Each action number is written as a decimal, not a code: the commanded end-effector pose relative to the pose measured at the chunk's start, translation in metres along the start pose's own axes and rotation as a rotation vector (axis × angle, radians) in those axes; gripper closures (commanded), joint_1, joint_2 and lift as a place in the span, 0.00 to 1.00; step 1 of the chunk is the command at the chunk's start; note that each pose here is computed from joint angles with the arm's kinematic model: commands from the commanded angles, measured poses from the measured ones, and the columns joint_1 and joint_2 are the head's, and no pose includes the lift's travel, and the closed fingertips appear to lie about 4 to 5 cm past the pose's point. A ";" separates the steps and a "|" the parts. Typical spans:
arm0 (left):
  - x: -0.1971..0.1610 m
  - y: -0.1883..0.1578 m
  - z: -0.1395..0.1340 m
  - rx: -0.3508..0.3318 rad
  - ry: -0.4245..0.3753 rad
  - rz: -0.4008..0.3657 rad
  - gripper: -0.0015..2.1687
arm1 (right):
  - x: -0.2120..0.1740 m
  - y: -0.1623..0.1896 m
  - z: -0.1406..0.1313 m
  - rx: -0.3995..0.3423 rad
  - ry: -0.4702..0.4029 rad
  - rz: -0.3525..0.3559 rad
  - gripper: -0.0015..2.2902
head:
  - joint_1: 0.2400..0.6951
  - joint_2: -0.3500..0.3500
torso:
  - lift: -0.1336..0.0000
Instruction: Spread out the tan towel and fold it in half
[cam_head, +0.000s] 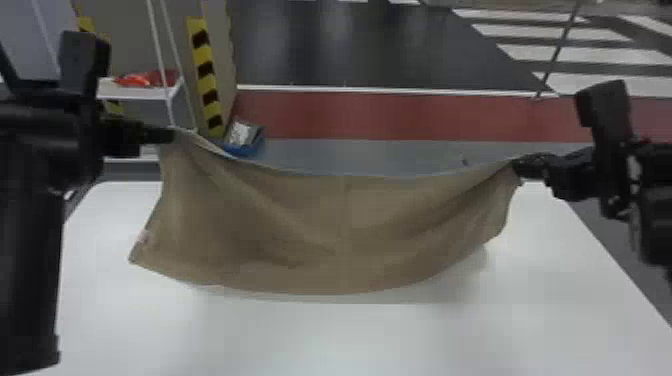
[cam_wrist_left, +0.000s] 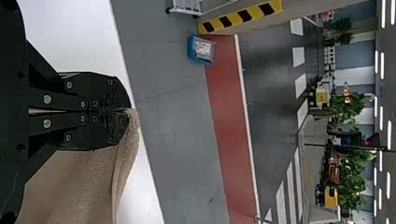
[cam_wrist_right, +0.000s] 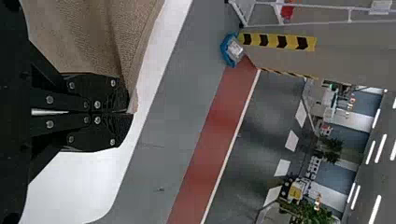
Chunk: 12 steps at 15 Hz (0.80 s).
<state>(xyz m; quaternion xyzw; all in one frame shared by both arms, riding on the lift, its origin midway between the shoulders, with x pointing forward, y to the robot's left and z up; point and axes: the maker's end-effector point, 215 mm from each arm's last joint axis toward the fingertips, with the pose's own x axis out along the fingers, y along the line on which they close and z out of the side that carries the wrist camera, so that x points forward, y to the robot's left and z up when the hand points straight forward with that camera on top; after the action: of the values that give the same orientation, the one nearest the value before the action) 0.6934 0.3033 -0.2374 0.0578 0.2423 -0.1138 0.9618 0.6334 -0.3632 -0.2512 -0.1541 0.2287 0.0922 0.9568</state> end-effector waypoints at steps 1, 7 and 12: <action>0.026 0.014 0.070 0.072 -0.082 0.015 0.66 | 0.031 -0.005 0.068 0.015 -0.073 0.007 0.72 | 0.65 0.42 | 0.07; -0.002 0.060 0.108 0.044 -0.201 0.031 0.66 | 0.014 -0.022 0.122 0.059 -0.132 0.006 0.72 | 0.20 0.46 | 0.07; -0.057 0.054 -0.084 0.034 -0.061 0.013 0.66 | -0.050 0.059 -0.019 0.020 0.011 0.132 0.72 | 0.42 0.53 | 0.07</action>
<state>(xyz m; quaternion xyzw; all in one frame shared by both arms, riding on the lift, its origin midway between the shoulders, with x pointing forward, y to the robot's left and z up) 0.6668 0.3694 -0.2367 0.0714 0.1894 -0.1176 0.9722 0.6116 -0.3249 -0.2265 -0.1234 0.2228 0.1420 0.9565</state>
